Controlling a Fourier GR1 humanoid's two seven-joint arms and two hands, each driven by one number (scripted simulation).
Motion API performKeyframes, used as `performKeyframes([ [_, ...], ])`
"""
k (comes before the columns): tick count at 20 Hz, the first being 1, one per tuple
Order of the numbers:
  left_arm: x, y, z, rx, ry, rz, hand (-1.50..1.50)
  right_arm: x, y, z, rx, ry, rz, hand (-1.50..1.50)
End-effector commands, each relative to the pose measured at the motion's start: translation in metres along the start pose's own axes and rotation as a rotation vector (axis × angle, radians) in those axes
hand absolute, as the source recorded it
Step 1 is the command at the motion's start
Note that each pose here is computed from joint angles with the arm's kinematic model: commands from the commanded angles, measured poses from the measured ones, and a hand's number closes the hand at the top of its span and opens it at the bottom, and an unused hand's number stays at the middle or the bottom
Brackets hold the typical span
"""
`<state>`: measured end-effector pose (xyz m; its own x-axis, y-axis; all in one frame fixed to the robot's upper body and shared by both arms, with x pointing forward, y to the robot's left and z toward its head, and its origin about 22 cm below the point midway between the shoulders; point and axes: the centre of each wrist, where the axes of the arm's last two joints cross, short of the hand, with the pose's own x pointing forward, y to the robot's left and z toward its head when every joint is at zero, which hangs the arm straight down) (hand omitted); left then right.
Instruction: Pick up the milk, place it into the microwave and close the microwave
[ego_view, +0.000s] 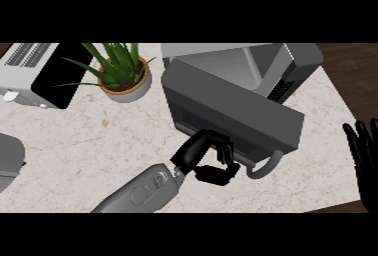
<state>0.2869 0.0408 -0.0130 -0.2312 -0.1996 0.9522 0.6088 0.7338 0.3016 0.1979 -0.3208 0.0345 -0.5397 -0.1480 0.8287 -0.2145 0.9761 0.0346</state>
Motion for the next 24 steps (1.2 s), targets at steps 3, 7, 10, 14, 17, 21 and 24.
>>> performKeyframes([
  [3, 0.037, -0.011, -0.032, 0.008, -0.135, 0.078, 1.5, 0.012, 0.003, -0.017, 0.112, -0.009, -0.019, -1.5],
  [7, 0.043, -0.008, -0.038, 0.043, -0.118, 0.105, 1.5, 0.021, 0.006, -0.029, 0.141, -0.048, -0.038, -1.5],
  [10, 0.045, -0.005, -0.042, 0.076, -0.118, 0.095, 1.5, 0.025, 0.003, -0.035, 0.15, -0.056, -0.027, -1.5],
  [14, 0.045, 0.0, -0.047, 0.112, -0.093, 0.094, 1.5, 0.029, 0.005, -0.036, 0.179, -0.039, -0.053, -1.5],
  [17, 0.051, 0.001, -0.052, 0.119, -0.105, 0.092, 1.5, 0.031, 0.005, -0.043, 0.202, -0.043, -0.067, -1.5],
  [21, 0.052, 0.004, -0.056, 0.151, -0.1, 0.088, 1.5, 0.038, -0.001, -0.047, 0.21, -0.043, -0.06, -1.5],
  [24, 0.055, 0.006, -0.06, 0.168, -0.089, 0.091, 1.5, 0.041, -0.001, -0.05, 0.228, -0.043, -0.066, -1.5],
])
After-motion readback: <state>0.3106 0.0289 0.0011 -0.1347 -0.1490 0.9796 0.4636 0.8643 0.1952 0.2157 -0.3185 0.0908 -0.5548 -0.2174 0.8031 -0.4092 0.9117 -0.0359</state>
